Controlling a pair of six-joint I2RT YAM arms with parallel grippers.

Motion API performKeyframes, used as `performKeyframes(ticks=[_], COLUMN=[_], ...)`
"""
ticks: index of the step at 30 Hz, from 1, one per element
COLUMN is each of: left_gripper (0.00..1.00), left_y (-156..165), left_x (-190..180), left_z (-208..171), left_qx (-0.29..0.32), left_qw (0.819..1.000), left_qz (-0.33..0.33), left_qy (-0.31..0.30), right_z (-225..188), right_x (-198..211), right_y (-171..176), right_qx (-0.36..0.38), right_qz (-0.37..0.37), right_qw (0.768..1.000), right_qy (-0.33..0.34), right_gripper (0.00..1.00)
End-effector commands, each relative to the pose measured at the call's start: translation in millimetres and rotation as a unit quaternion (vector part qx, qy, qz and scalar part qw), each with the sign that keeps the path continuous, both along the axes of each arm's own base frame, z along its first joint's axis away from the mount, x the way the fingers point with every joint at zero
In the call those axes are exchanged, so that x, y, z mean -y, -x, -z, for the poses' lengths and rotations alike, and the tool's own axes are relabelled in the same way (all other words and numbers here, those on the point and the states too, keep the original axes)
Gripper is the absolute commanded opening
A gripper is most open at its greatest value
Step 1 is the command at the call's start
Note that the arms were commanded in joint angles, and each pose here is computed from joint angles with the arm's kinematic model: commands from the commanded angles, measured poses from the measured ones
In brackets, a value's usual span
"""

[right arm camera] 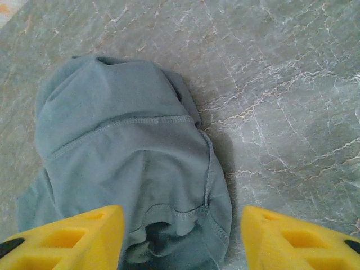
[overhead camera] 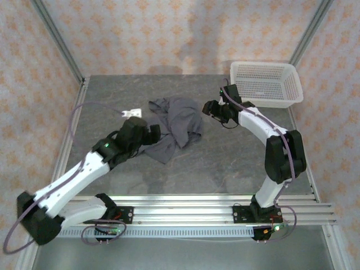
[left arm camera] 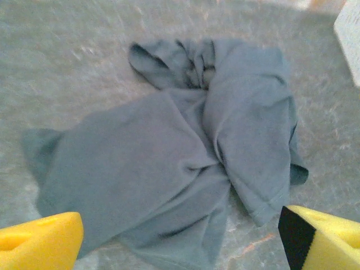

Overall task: Fold the inside-out t-shirt
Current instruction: Place the T-shirt at the center of the table, then flatten out the T-shirt at the center of the table.

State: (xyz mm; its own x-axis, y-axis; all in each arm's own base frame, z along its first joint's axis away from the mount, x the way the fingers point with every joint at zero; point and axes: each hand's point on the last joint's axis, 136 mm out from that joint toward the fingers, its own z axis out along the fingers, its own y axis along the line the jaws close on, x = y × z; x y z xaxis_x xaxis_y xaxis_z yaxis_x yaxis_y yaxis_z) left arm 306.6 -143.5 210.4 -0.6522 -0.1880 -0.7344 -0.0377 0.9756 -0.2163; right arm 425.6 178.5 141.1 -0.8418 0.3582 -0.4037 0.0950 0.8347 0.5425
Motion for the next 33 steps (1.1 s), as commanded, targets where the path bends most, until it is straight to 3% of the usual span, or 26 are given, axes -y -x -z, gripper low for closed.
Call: performKeyframes(ticks=[1, 5, 12, 13, 15, 16, 20, 25, 28, 31, 33], left_gripper=[0.88, 0.79, 0.62, 0.53, 0.21, 0.0, 0.0, 0.0, 0.0, 0.0, 0.19], left_y=[-22, -65, -103, -104, -108, -108, -104, -74, -47, -24, -11], left_x=[45, 109, 149, 150, 147, 143, 110, -8, -86, -137, -157], left_z=[17, 51, 106, 117, 121, 117, 65, 12, 14, 33, 36], left_qx=[-0.066, -0.096, -0.131, -0.14, -0.138, -0.131, -0.082, -0.027, -0.015, -0.038, -0.036], left_qw=[0.996, 0.989, 0.985, 0.985, 0.986, 0.988, 0.995, 0.995, 0.978, 0.957, 0.942], left_qz=[0.031, 0.064, 0.068, 0.067, 0.063, 0.059, 0.04, -0.098, -0.202, -0.273, -0.31], left_qy=[0.043, 0.096, 0.091, 0.082, 0.068, 0.06, 0.039, 0.003, -0.041, -0.087, -0.123], right_z=[-1, 8, 3, 3, 4, 6, 6, 1, 0, 1, 4], right_x=[11, 26, 48, 50, 54, 56, 57, 46, 34, 20, 11], right_y=[11, 20, 38, 40, 43, 44, 46, 45, 43, 38, 35], right_qx=[0.021, 0.019, 0.028, 0.028, 0.027, 0.024, 0.023, 0.031, 0.035, 0.041, 0.032], right_qz=[-0.006, 0.017, 0.046, 0.047, 0.05, 0.052, 0.053, 0.031, 0.012, -0.01, -0.023], right_qw=[0.999, 0.999, 0.998, 0.998, 0.998, 0.998, 0.998, 0.999, 0.999, 0.999, 0.999], right_qy=[0.026, 0.045, 0.042, 0.042, 0.042, 0.041, 0.032, 0.006, -0.014, -0.026, -0.033], right_gripper=[0.57, 0.58, 0.59, 0.6, 0.6, 0.6, 0.6, 0.6, 0.6, 0.6, 0.59])
